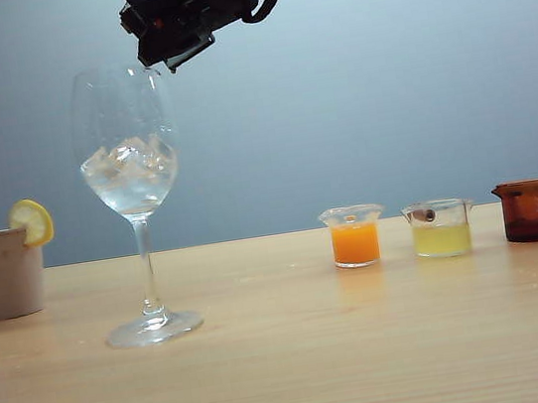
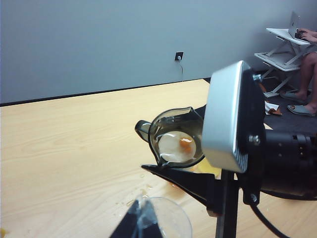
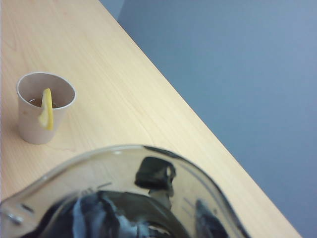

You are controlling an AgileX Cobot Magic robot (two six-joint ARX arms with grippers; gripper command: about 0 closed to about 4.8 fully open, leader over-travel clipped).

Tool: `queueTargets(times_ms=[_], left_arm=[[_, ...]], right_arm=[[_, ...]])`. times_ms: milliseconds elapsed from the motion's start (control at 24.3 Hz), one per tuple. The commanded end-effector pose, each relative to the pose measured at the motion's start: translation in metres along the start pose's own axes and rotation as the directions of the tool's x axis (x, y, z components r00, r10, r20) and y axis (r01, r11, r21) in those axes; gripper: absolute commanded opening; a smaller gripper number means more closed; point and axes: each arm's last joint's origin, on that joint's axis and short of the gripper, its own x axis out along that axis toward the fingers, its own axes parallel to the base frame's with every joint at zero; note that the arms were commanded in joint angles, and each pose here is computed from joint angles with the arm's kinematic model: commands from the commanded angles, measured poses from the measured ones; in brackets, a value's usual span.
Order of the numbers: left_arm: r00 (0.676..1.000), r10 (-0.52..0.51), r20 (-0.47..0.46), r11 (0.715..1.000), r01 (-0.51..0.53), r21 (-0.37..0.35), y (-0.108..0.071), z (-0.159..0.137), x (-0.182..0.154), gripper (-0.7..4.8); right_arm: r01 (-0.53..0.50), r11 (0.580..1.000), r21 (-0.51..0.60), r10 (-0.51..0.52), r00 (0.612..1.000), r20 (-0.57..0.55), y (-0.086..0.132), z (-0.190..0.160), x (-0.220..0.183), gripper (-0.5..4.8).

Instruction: Pick up the first measuring cup from the left, pour the coconut rum inside into the goblet, and finally put the measuring cup back in its original place.

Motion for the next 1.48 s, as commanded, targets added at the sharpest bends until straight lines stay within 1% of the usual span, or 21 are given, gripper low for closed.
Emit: queueTargets(times_ms=[41, 123, 247, 370, 617, 863, 1069, 1233, 1480], left_arm=[[1.000, -0.010, 0.023, 1.000, 0.010, 0.007, -0.001, 0.004, -0.001, -0.05], [1.000, -0.010, 0.023, 1.000, 0.010, 0.007, -0.001, 0.004, -0.001, -0.05], [1.000, -0.010, 0.023, 1.000, 0.010, 0.007, -0.001, 0.004, -0.001, -0.05], [1.000, -0.010, 0.023, 1.000, 0.010, 0.007, -0.001, 0.004, -0.001, -0.05], [1.000, -0.010, 0.023, 1.000, 0.010, 0.007, -0.001, 0.004, -0.001, -0.06], [1.000, -0.017, 0.023, 1.000, 0.017, 0.007, -0.001, 0.004, -0.001, -0.05], [1.000, -0.017, 0.023, 1.000, 0.017, 0.007, -0.001, 0.004, -0.001, -0.06], [1.000, -0.017, 0.023, 1.000, 0.017, 0.007, -0.001, 0.004, -0.001, -0.06], [1.000, -0.017, 0.023, 1.000, 0.017, 0.007, -0.001, 0.004, -0.001, -0.06]], right_arm=[[0.017, 0.999, -0.040, -0.016, 0.999, 0.035, -0.003, 0.006, -0.002, 1.65], [0.017, 0.999, -0.042, -0.016, 0.999, 0.034, -0.003, 0.006, -0.002, 1.65], [0.018, 0.996, -0.088, -0.015, 0.999, 0.035, -0.003, 0.006, -0.002, 1.65], [0.017, 0.996, -0.091, -0.014, 0.999, 0.036, -0.002, 0.006, -0.002, 1.65], [0.000, 0.981, -0.196, 0.011, 0.998, 0.055, 0.008, 0.013, -0.004, 1.65], [0.008, 0.979, -0.202, 0.002, 0.999, 0.049, 0.008, 0.013, -0.004, 1.65], [0.009, 0.963, -0.270, 0.004, 0.999, 0.047, 0.009, 0.013, -0.004, 1.65], [0.029, 0.948, -0.318, -0.019, 0.999, 0.033, 0.008, 0.012, -0.004, 1.65], [0.029, 0.947, -0.320, -0.019, 0.999, 0.034, 0.007, 0.012, -0.004, 1.65]])
